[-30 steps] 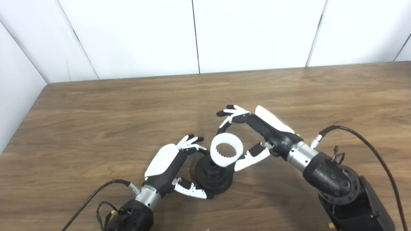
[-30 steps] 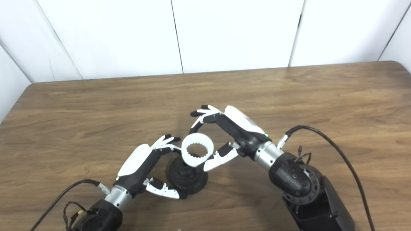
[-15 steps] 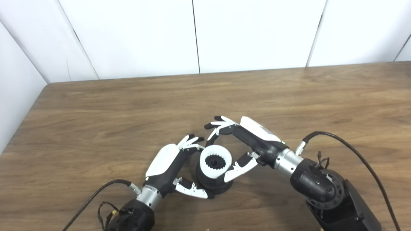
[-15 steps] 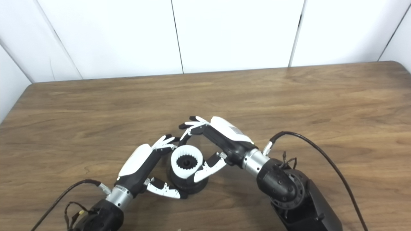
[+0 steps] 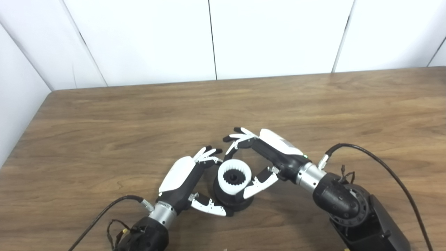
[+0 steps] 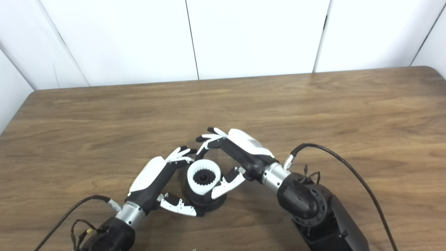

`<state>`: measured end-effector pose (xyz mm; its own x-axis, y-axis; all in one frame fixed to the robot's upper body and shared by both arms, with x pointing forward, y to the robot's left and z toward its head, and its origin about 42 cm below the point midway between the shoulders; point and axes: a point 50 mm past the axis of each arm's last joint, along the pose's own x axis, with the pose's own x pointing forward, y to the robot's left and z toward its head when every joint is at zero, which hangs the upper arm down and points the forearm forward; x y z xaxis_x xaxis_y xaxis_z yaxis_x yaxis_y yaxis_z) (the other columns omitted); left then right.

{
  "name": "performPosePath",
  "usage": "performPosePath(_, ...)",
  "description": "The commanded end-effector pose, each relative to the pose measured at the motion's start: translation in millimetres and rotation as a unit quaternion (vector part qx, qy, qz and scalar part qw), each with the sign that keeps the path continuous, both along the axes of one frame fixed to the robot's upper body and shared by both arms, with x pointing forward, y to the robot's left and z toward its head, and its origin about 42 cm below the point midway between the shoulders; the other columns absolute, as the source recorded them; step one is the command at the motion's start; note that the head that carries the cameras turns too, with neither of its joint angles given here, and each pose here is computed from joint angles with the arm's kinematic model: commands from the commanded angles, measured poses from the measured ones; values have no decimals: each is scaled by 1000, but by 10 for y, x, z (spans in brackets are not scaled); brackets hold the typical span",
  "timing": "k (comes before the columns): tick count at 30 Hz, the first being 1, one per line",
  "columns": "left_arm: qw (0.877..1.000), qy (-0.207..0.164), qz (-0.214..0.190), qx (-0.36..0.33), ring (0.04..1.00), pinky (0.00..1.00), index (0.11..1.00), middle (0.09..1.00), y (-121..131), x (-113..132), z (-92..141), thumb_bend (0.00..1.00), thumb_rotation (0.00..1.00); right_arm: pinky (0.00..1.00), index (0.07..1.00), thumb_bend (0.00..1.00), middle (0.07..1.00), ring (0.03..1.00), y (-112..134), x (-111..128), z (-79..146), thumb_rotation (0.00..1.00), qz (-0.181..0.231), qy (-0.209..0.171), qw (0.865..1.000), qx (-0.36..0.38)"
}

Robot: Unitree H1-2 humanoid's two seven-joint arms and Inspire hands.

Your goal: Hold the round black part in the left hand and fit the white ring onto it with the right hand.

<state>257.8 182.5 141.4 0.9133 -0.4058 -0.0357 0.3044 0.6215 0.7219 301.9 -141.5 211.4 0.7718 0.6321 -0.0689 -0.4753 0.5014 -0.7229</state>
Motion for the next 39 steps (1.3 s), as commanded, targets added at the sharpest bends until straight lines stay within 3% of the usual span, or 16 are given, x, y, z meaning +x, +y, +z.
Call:
performPosePath(1, 1000, -24, -3, -3, 989, 924, 626, 923, 0, 40, 65, 867, 184, 924, 487, 524, 881, 993, 43, 40, 166, 156, 17, -40, 999, 13)
performPosePath(25, 1000, -20, -2, -14, 992, 941, 629, 924, -37, 43, 102, 871, 198, 859, 492, 523, 878, 977, -10, 82, 86, 159, 18, -33, 999, -23)
performPosePath(26, 1000, -20, -2, -13, 992, 936, 634, 921, -38, 43, 101, 875, 203, 861, 590, 846, 881, 977, -13, 84, 81, 288, 18, -31, 999, -28)
performPosePath(27, 1000, -18, -3, -14, 994, 939, 638, 922, -39, 43, 101, 874, 205, 862, 609, 905, 882, 977, -15, 86, 76, 314, 19, -29, 999, -35)
performPosePath(31, 1000, -11, -2, -21, 998, 941, 667, 922, -46, 42, 98, 891, 229, 854, 632, 992, 880, 969, -19, 88, 59, 342, 20, -28, 998, -43)
performPosePath(39, 1000, -11, 0, -13, 994, 943, 721, 915, -46, 62, 91, 956, 298, 858, 635, 1000, 884, 974, -46, 105, 61, 388, 18, -26, 998, -52)
